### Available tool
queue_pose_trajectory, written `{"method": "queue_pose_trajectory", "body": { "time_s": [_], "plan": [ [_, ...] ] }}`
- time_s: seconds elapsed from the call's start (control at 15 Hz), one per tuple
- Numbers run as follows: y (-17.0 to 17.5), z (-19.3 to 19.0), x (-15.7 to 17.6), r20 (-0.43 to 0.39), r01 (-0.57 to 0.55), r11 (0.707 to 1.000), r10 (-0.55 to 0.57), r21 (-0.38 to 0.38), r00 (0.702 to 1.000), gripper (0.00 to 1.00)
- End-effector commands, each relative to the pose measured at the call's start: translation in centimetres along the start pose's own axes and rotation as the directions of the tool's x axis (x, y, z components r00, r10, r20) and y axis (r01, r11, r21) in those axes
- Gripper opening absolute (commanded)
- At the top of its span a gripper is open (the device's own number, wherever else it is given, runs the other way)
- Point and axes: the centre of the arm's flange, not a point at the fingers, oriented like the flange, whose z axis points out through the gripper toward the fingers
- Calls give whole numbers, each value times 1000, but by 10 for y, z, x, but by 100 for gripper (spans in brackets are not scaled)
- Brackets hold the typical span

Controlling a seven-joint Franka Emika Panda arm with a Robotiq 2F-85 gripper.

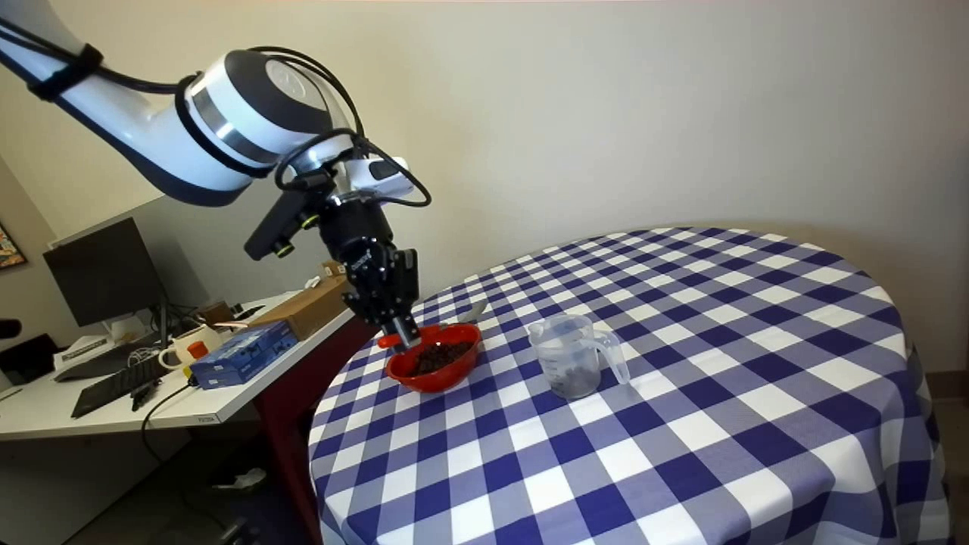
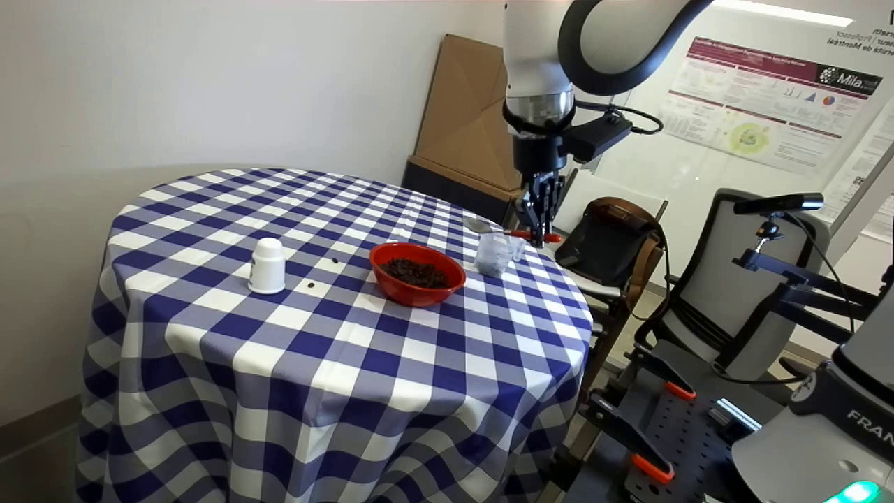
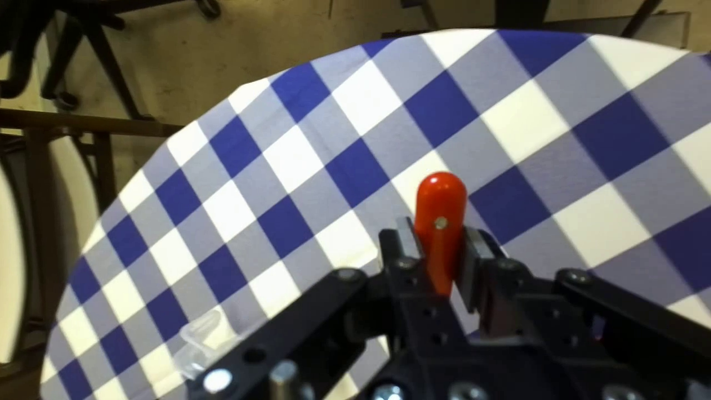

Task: Spoon some of the content in the orange bowl and pour it into the transparent container

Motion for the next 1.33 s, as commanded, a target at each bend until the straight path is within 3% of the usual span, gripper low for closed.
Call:
{"method": "queue_pose_trajectory", "body": {
  "time_s": [0.0, 0.33, 1.27],
  "plan": [
    [-20, -24, -26, 21, 133, 984, -136, 116, 991, 10],
    [-52, -26, -23, 73, 208, 963, -223, 170, 972, 10],
    [-78, 7, 59, 188, 154, 969, -191, 193, 964, 10]
  ]
}}
